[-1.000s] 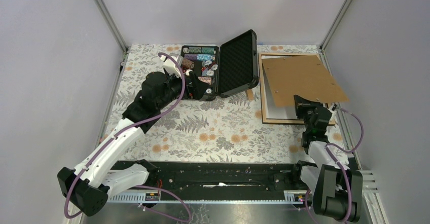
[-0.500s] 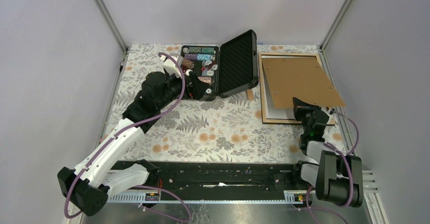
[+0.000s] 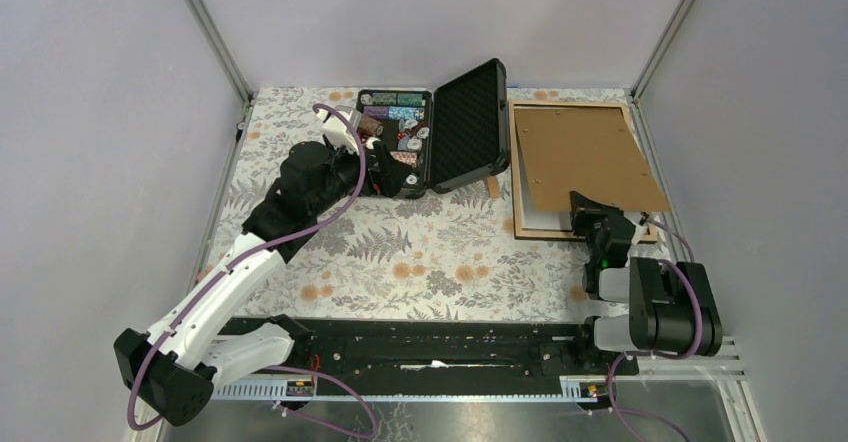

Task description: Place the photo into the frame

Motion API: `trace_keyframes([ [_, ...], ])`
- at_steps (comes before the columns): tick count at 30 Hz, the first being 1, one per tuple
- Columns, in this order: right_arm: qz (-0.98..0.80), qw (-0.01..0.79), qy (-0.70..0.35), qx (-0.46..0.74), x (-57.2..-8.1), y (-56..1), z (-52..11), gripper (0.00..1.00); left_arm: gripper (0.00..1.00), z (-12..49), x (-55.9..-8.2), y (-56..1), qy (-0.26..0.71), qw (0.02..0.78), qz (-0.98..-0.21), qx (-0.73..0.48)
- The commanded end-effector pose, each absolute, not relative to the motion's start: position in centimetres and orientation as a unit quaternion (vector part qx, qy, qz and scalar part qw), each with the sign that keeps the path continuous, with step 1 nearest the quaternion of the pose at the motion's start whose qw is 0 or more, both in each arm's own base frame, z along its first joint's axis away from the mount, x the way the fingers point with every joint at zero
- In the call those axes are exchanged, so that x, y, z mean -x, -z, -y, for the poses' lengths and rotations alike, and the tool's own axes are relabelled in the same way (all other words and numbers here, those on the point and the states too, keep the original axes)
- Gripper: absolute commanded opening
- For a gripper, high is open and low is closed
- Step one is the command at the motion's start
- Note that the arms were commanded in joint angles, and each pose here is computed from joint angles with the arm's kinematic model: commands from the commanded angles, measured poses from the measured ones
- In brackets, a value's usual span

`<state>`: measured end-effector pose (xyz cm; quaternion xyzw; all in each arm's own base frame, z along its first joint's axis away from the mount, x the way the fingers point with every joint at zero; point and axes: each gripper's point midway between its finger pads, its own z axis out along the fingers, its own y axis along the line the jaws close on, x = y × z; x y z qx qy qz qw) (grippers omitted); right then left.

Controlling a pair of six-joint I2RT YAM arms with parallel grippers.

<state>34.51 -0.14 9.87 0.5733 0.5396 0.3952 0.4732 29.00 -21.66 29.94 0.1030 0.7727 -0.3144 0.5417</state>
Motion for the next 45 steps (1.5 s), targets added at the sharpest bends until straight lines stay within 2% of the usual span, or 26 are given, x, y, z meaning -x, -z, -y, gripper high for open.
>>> trace_keyframes([
  [1, -0.514, 0.508, -0.42, -0.549, -35.8, -12.4, -0.2, 0.15, 0.95, 21.6, -29.4, -31.1, 0.316, 0.562, -0.757, -0.105],
  [6, -0.556, 0.472, -0.376, -0.572, -35.2, -9.8, -0.3, 0.42, 0.95, 21.5, -29.4, -31.1, 0.315, 0.563, -0.757, -0.105],
  [11, -0.649, 0.433, -0.263, -0.568, -33.9, -8.1, 0.3, 0.79, 0.95, 21.5, -29.3, -31.2, 0.317, 0.564, -0.756, -0.105],
  [15, -0.714, 0.392, -0.223, -0.535, -32.8, -7.8, -0.5, 0.99, 0.96, 21.7, -29.2, -31.3, 0.321, 0.562, -0.754, -0.107],
  [23, -0.796, 0.319, -0.22, -0.465, -30.4, -6.9, -3.7, 1.0, 0.95, 21.4, -29.3, -31.2, 0.318, 0.563, -0.756, -0.103],
  [30, -0.824, 0.308, -0.228, -0.417, -29.2, -7.5, -4.7, 1.0, 0.95, 21.3, -29.3, -31.1, 0.317, 0.563, -0.756, -0.103],
  [36, -0.879, 0.294, -0.228, -0.299, -29.2, -8.7, -5.8, 1.0, 0.95, 21.2, -29.3, -31.2, 0.317, 0.565, -0.755, -0.101],
  [41, -0.877, 0.317, -0.184, -0.31, -29.6, -9.5, -4.0, 0.99, 0.95, 21.2, -29.3, -31.1, 0.317, 0.564, -0.756, -0.102],
  [43, -0.872, 0.33, -0.179, -0.314, -30.3, -9.7, -3.6, 0.96, 0.96, 21.1, -29.3, -31.2, 0.315, 0.566, -0.755, -0.1],
  [45, -0.871, 0.322, -0.184, -0.322, -30.6, -9.3, -3.5, 0.88, 0.95, 21.1, -29.3, -31.2, 0.315, 0.567, -0.755, -0.101],
])
